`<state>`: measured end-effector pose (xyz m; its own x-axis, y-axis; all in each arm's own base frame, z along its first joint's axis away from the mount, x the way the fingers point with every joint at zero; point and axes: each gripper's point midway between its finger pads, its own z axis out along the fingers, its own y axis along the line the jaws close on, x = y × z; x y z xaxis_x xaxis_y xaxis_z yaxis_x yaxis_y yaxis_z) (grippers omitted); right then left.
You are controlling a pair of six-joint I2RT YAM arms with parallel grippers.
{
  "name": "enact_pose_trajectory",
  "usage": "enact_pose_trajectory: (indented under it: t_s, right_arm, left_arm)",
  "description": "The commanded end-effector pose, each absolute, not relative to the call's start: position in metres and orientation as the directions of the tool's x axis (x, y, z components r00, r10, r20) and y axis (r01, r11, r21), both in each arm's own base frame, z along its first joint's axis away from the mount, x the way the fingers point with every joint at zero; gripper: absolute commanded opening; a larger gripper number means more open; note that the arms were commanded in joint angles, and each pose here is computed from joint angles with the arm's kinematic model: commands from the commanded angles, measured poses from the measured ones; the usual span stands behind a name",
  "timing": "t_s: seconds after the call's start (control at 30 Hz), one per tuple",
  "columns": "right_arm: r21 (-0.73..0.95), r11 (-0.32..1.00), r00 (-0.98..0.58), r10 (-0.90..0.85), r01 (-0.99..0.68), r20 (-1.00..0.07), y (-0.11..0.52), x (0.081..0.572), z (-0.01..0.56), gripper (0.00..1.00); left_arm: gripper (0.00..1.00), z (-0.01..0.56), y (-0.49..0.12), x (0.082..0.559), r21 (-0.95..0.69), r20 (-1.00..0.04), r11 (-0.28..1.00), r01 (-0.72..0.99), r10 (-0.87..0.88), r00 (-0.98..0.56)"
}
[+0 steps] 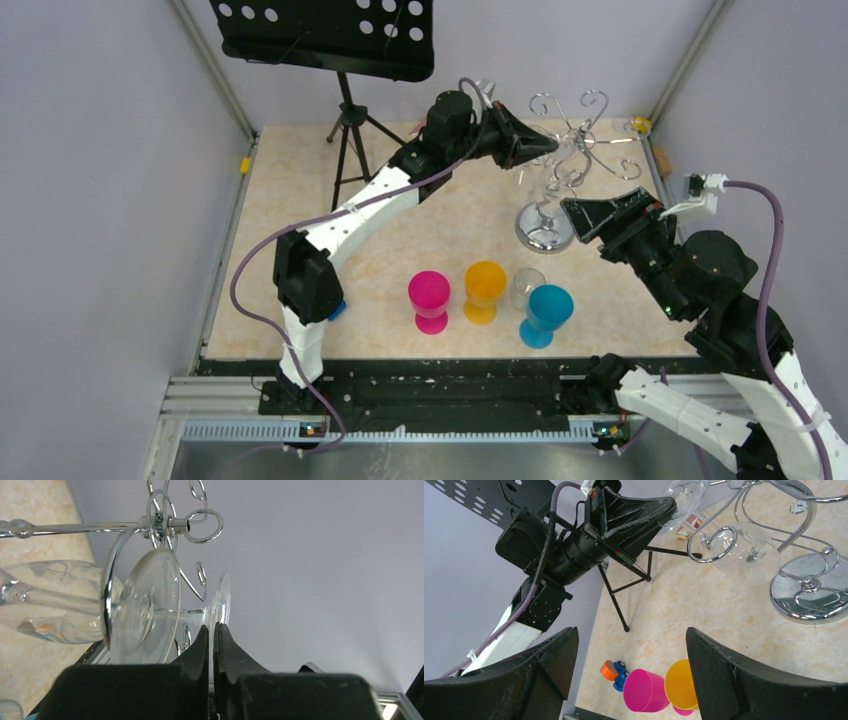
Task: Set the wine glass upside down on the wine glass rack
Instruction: Turn the wine glass upside down at the wine rack.
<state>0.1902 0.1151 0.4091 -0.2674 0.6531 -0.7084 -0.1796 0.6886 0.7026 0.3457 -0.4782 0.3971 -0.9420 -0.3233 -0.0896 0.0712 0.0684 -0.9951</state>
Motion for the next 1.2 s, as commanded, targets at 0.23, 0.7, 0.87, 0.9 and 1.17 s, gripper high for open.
enact_pose_trajectory:
  t_s: [0.23, 0.7, 0.87, 0.9, 1.17]
  right_arm:
    - [0.702, 0.684, -0.243, 0.660, -0.197, -0.711, 0.116, 0.194, 0.418, 0.80]
    - [0.680, 0.720, -0.197, 0.653, -0.136, -0.731, 0.092, 0.189, 0.417, 0.80]
    - [0.667, 0.739, -0.171, 0.648, -0.098, -0.742, 0.079, 0.186, 0.414, 0.80]
    - [0.665, 0.741, -0.170, 0.646, -0.095, -0.744, 0.077, 0.185, 0.414, 0.80]
    - [0.654, 0.753, -0.160, 0.639, -0.068, -0.752, 0.071, 0.185, 0.410, 0.80]
  left_arm:
    - [0.00, 0.439, -0.495, 0.317, -0.981, -0.184, -0.016, 0.194, -0.250, -0.950]
    - [0.00, 0.432, -0.496, 0.332, -0.983, -0.179, 0.032, 0.178, -0.316, -0.931]
    - [0.00, 0.433, -0.498, 0.334, -0.983, -0.180, 0.031, 0.180, -0.319, -0.930]
    - [0.00, 0.431, -0.499, 0.335, -0.984, -0.178, 0.035, 0.176, -0.321, -0.930]
    - [0.00, 0.430, -0.506, 0.334, -0.982, -0.187, 0.045, 0.182, -0.316, -0.930]
